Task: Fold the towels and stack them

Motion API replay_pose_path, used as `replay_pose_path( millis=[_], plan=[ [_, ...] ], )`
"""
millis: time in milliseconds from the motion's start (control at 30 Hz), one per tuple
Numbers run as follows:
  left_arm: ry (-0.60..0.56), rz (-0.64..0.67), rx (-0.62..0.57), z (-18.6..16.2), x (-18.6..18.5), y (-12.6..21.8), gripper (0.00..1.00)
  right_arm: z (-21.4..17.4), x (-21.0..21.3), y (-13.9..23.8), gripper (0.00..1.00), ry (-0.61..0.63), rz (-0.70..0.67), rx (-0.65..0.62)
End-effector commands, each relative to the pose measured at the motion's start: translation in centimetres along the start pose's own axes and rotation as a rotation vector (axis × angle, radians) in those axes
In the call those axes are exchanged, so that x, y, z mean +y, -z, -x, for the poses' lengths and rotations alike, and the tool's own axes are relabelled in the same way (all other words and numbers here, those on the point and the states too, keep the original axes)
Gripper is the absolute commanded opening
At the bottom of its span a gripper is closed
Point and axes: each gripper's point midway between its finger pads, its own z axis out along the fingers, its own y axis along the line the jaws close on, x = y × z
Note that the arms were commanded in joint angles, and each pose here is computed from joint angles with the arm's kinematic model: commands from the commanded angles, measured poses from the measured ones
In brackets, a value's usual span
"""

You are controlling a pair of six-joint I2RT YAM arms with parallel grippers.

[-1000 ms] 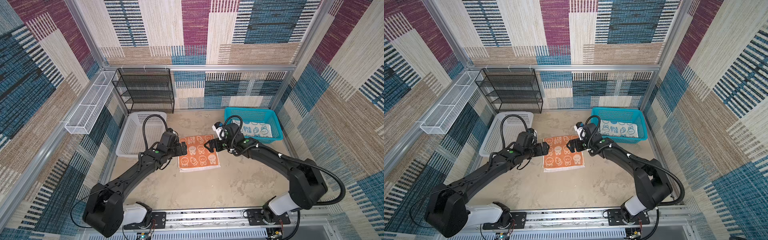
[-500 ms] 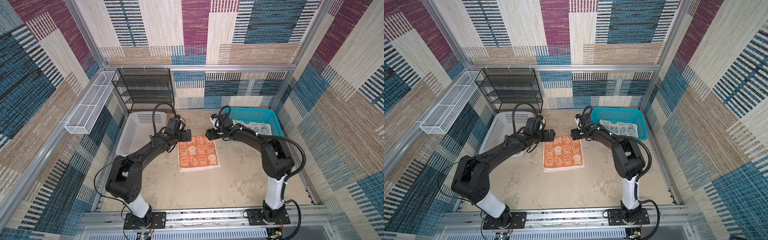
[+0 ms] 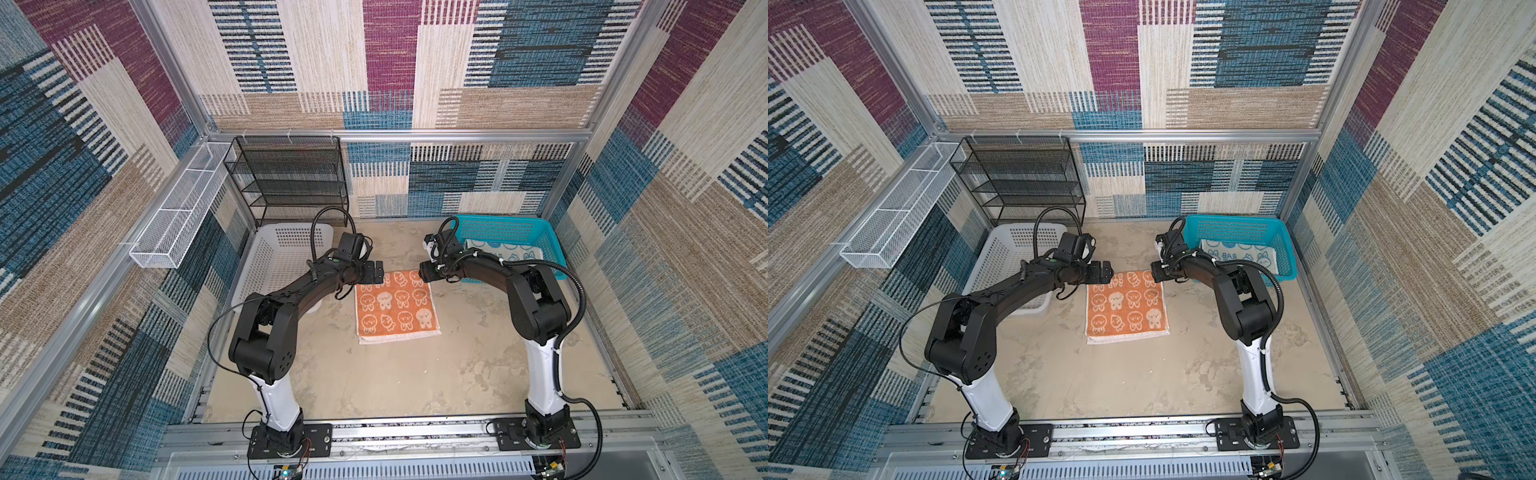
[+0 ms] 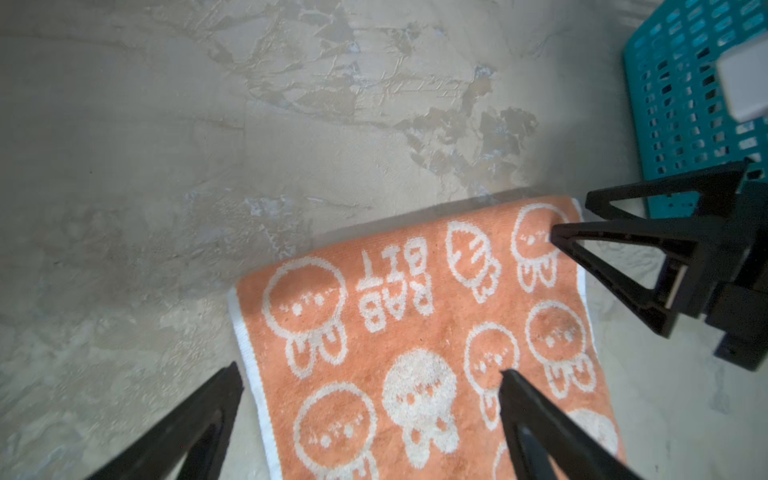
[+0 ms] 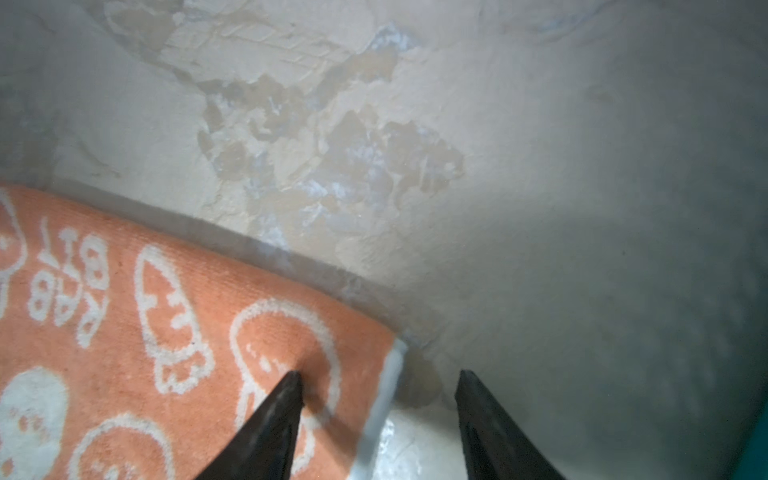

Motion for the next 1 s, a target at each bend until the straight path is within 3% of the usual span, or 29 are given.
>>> replay_pose_path(
  millis=[0, 233, 633, 767, 967],
  plan=[
    [0.007, -0.036, 0.028, -0.3, -0.5, -0.4, 0.99, 0.7, 0.3, -0.5, 0.57, 0.011, 0.024, -0.018],
    [0.016, -0.031, 0.065, -0.6, 0.3, -1.3, 0.99, 0.2, 0.9, -1.6, 0.49, -0.001, 0.067, 0.004],
    [0.068, 0.027, 0.120, -0.8, 3.9, -3.2, 0.99, 0.1, 1.3, -1.8, 0.13, -0.013, 0.094, 0.009],
    [0.074, 0.040, 0.141, -0.8, 4.9, -4.3, 0.99, 0.1, 1.3, -1.7, 0.09, -0.006, 0.087, 0.009],
    [0.062, 0.034, 0.159, -0.6, 5.7, -5.7, 0.88, 0.1, 1.2, -1.7, 0.08, -0.001, 0.087, 0.009]
  ],
)
